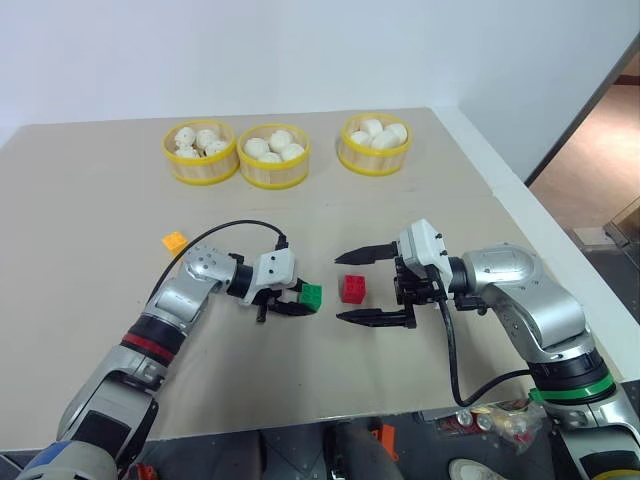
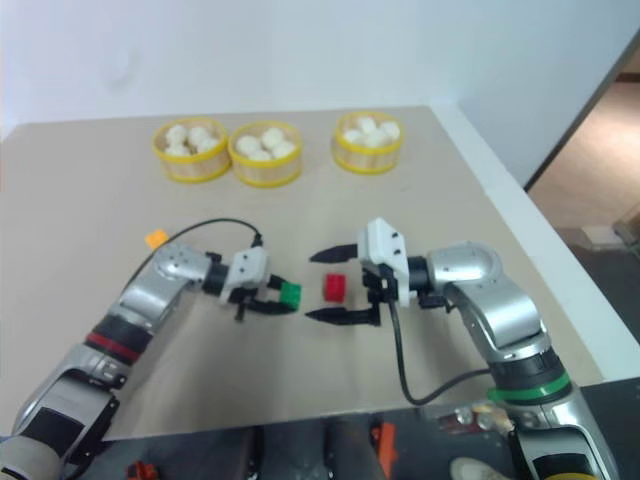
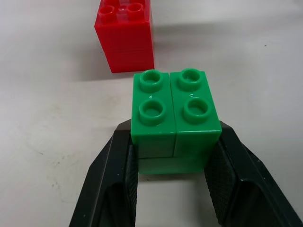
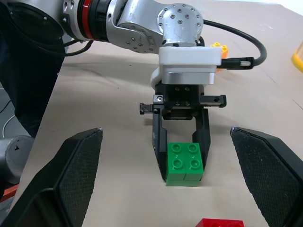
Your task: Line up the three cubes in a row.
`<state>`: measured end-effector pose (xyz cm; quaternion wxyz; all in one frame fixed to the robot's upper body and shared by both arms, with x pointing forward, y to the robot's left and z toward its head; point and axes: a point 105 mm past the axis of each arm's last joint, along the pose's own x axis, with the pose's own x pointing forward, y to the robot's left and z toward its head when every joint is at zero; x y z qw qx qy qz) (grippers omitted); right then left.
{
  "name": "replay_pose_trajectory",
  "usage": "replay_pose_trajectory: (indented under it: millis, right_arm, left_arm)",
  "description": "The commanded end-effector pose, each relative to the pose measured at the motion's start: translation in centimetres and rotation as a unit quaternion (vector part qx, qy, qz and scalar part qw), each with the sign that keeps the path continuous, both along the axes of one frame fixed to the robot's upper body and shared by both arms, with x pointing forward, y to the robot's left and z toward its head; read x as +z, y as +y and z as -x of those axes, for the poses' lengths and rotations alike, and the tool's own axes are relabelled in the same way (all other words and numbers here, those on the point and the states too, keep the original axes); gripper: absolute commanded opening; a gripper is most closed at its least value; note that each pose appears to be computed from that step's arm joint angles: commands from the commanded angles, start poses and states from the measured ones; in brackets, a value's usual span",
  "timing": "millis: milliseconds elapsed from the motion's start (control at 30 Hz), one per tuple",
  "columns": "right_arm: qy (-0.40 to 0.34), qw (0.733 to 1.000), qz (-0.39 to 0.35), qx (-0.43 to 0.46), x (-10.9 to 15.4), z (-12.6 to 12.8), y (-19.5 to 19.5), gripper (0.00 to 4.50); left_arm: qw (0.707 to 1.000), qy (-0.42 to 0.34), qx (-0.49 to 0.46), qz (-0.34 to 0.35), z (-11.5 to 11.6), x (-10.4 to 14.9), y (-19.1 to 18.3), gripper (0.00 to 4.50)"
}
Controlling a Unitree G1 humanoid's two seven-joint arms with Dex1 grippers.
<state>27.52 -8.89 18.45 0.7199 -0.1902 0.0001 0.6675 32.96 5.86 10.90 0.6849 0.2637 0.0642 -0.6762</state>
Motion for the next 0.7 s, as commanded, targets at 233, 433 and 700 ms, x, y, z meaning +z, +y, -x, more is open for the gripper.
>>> replay_pose_trajectory:
  millis: [233, 433, 700]
  right_arm:
    - [0.009, 0.998, -0.06, -0.032, 2.0, -0.3, -0.5, 4.5]
    - [0.008, 0.997, -0.056, -0.046, 2.0, -0.9, -0.8, 4.5]
    - [0.006, 0.998, -0.037, -0.047, 1.2, -1.2, -1.0, 4.5]
  left_arm:
    - [0.999, 0.009, 0.04, 0.021, -0.9, 0.4, -0.5, 1.37]
    - [0.999, 0.006, 0.041, 0.0, -0.6, -0.6, 0.0, 1.37]
    - [0.999, 0.002, 0.032, -0.007, -0.6, 0.0, 0.3, 3.34]
